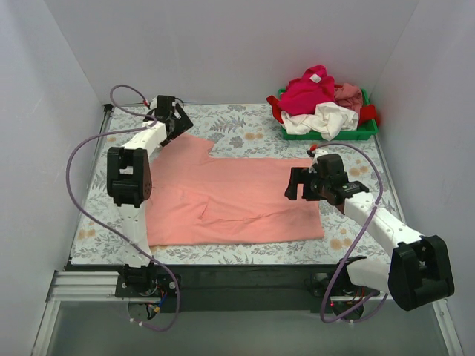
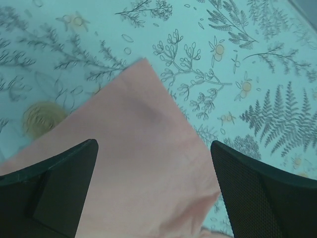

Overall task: Fold and stack the t-shirts
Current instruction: Fold the tshirt

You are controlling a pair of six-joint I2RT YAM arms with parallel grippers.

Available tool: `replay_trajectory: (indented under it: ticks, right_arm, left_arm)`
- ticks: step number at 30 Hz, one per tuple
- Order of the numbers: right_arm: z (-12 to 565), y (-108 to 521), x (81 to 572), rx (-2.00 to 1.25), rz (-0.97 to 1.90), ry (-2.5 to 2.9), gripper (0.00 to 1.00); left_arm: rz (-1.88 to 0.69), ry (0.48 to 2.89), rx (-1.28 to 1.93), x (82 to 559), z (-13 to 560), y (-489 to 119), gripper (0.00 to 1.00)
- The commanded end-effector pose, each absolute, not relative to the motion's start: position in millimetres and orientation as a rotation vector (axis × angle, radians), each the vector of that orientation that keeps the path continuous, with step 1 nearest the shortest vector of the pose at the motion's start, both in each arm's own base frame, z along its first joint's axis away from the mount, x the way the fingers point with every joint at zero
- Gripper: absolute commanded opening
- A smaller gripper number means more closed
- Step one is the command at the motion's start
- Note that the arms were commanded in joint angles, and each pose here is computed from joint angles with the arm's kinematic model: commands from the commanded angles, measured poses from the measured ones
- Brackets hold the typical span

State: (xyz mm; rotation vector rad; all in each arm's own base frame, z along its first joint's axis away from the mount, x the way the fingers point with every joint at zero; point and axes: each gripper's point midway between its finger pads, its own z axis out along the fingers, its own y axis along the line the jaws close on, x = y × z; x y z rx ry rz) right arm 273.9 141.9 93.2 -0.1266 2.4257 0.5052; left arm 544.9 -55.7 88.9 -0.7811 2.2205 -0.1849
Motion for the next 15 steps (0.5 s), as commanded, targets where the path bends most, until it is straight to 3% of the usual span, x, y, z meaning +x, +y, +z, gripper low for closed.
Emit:
replay_trajectory:
  ticks: [1, 6, 11, 14, 15]
  right_arm:
    - [95.1, 135.9, 274.3, -0.136, 0.484, 2.404, 0.98]
    - [92.7, 133.4, 269.1, -0.132, 0.480, 2.404, 0.98]
    - [94.2, 129.7, 268.2, -0.118, 0.465, 2.395, 0.98]
    - [94.9, 128.5, 267.6, -0.114, 0.459, 2.394, 0.98]
    - [95.0, 128.5, 267.6, -0.112, 0.460, 2.394, 0.98]
  left_arm:
    - [-0.088, 2.301, -0.572, 580.0, 84.1, -50.7, 0.97]
    - [0.020, 2.302, -0.459, 619.4, 73.1, -41.9, 0.96]
    - [0.026, 2.351, -0.367, 623.0, 47.4, -45.1, 0.90]
    - [0.067, 2.377, -0.345, 616.7, 36.6, -41.3, 0.85]
    - [0.081, 2.387, -0.332, 614.7, 32.8, -39.8, 0.77]
